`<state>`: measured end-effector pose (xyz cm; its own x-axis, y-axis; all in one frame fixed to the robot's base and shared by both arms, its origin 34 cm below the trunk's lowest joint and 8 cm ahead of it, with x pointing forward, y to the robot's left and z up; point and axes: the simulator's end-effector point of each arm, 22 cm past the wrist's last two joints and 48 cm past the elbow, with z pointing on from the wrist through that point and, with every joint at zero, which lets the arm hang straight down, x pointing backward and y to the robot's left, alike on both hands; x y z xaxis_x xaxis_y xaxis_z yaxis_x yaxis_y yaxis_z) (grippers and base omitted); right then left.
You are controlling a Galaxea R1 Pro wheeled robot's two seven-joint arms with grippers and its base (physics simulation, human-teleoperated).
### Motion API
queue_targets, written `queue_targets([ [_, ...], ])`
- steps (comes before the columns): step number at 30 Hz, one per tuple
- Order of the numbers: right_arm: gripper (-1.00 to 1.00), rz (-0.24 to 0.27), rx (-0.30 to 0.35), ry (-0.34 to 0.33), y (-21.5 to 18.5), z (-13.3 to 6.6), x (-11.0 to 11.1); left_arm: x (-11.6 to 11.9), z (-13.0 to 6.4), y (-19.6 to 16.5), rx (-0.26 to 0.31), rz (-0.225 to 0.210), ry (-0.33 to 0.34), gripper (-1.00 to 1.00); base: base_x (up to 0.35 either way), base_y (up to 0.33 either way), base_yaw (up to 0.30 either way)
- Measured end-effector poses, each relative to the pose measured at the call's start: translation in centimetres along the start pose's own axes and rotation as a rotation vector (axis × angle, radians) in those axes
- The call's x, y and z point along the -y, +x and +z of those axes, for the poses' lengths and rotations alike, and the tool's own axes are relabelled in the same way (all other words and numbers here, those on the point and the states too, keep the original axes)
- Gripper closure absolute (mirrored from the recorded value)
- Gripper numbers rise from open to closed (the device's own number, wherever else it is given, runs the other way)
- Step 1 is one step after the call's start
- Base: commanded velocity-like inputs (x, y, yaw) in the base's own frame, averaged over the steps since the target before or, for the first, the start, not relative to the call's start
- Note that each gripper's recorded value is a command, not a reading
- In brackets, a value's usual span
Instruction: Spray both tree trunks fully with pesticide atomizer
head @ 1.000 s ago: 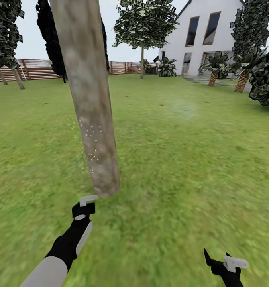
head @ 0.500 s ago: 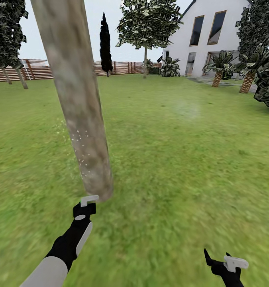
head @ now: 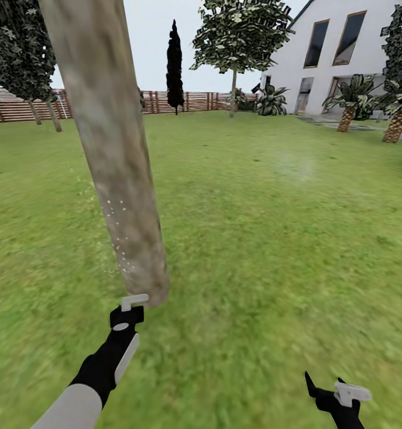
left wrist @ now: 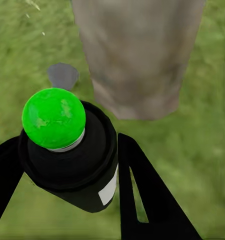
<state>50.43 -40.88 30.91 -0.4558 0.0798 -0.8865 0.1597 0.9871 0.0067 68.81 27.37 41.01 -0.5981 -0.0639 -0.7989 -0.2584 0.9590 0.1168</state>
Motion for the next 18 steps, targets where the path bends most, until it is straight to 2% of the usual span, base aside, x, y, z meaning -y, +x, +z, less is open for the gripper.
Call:
queue_targets([
  [6,-1.0,0.0,0.0,0.0,0.0,0.0,-0.01,0.08,-0.02,0.01,0.0,0.0,0.001,1.0,0.0,-0.274,0.055],
  [18,-1.0,0.0,0.0,0.0,0.0,0.0,-0.01,-0.22,0.05,-0.02,0.001,0.002,-0.004,1.0,0.0,-0.274,0.261],
])
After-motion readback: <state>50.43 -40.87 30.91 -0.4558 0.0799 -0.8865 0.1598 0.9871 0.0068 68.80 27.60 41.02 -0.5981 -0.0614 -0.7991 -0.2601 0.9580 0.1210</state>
